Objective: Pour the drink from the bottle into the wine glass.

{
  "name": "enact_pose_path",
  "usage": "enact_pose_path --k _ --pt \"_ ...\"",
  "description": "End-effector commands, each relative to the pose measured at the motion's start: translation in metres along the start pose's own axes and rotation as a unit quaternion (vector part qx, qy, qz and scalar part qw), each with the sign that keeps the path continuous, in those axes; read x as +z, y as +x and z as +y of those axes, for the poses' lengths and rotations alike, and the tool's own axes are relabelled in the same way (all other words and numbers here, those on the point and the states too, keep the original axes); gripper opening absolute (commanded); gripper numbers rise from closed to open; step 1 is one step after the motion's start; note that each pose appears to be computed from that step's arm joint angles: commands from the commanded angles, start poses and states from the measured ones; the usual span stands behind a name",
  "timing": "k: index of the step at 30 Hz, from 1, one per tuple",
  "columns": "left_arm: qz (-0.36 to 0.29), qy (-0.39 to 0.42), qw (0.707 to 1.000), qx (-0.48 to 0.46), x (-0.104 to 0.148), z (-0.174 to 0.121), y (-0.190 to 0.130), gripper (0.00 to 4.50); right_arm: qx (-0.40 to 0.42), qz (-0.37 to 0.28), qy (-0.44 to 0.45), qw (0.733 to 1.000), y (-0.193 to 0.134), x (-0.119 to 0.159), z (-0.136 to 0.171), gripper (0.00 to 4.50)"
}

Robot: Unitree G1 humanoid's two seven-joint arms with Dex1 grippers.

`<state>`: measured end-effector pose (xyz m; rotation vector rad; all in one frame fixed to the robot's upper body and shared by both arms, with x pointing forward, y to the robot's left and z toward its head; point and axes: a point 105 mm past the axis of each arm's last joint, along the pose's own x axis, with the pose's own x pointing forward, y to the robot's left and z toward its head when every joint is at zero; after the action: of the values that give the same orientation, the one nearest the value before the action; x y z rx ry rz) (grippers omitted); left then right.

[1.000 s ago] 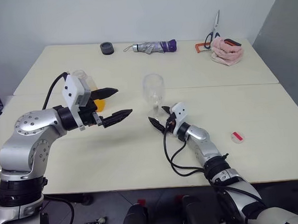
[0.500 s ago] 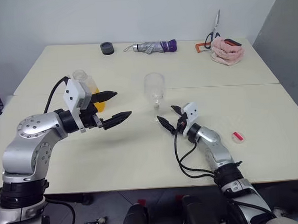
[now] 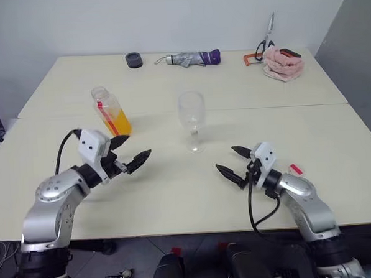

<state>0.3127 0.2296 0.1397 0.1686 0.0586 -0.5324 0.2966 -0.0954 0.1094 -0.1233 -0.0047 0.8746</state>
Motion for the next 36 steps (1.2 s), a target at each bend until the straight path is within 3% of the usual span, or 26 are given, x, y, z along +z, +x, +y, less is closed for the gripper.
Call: enact_pose_path --k 1,9,36 --pt "-0.019 0.017 0.997 0.079 0.000 0.021 -0.012 4.50 0.046 -0.024 -0.028 0.998 -0.009 0.030 0.015 4.46" --pt "-0.037 0.011 0.982 0.183 0.002 0.065 -0.019 4.50 0.090 -0.020 -0.026 0.995 -0.017 0.051 0.029 4.46" --pt "-0.064 0.032 0.988 0.139 0.044 0.099 0.041 4.50 0.111 -0.028 -0.041 0.993 -0.011 0.064 0.040 4.46"
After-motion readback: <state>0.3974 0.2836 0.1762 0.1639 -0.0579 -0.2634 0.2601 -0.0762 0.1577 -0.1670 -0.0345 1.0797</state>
